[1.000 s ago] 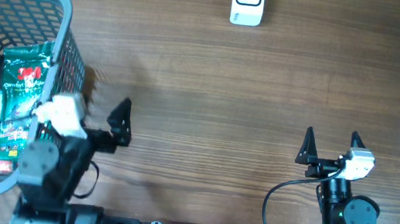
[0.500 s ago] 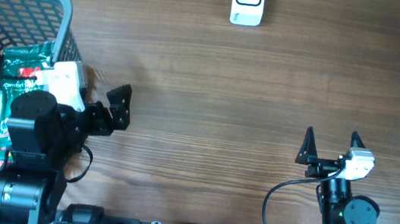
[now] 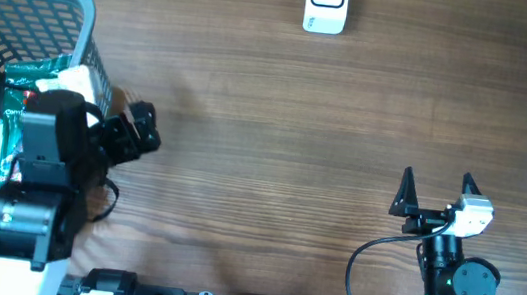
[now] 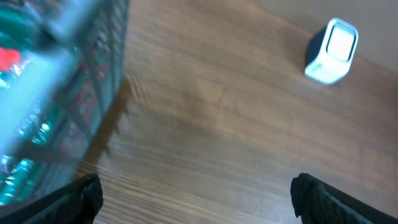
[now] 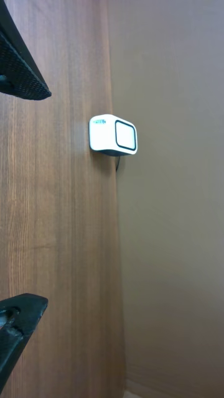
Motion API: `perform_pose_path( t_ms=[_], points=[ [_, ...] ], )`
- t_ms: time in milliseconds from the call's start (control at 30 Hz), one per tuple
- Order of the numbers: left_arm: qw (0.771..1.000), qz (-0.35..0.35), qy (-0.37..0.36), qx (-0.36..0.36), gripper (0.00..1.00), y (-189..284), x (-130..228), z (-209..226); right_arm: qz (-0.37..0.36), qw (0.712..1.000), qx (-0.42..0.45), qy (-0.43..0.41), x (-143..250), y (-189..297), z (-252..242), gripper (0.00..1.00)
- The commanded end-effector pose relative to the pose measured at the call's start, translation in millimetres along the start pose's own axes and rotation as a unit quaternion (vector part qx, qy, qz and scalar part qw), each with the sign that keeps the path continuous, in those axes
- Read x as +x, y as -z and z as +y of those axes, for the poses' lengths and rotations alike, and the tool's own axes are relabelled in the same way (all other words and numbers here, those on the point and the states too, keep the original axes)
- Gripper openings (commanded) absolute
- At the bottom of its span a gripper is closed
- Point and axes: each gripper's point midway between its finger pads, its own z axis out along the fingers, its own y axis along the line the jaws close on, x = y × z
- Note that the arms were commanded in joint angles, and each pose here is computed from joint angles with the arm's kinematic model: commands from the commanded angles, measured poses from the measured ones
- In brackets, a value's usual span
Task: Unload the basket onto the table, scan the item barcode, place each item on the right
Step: 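Move the left gripper over the basket toward the green gloves pack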
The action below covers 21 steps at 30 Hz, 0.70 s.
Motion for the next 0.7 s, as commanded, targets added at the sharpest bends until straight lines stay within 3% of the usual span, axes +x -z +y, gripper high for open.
perform_pose_path(
  t_ms=[0, 433, 667],
  points=[
    [0.998, -0.037, 0.017, -0.038, 1.0, 20.6, -31.4, 5.6, -0.004, 1.0, -0.006, 0.007, -1.7, 0.3, 1.8, 1.0],
    [0.995, -0.054, 0.047, -0.072, 1.0, 42.3, -73.4, 2.7, -0.004, 1.0, -0.005, 0.007, -1.8, 0.3, 1.7, 1.0],
    [0.986, -0.078, 0.089, -0.116, 1.0, 54.6, -90.9, 26.0, -0.004, 1.0, -0.005, 0.007, -1.7, 0.3, 1.7, 1.0]
  ],
)
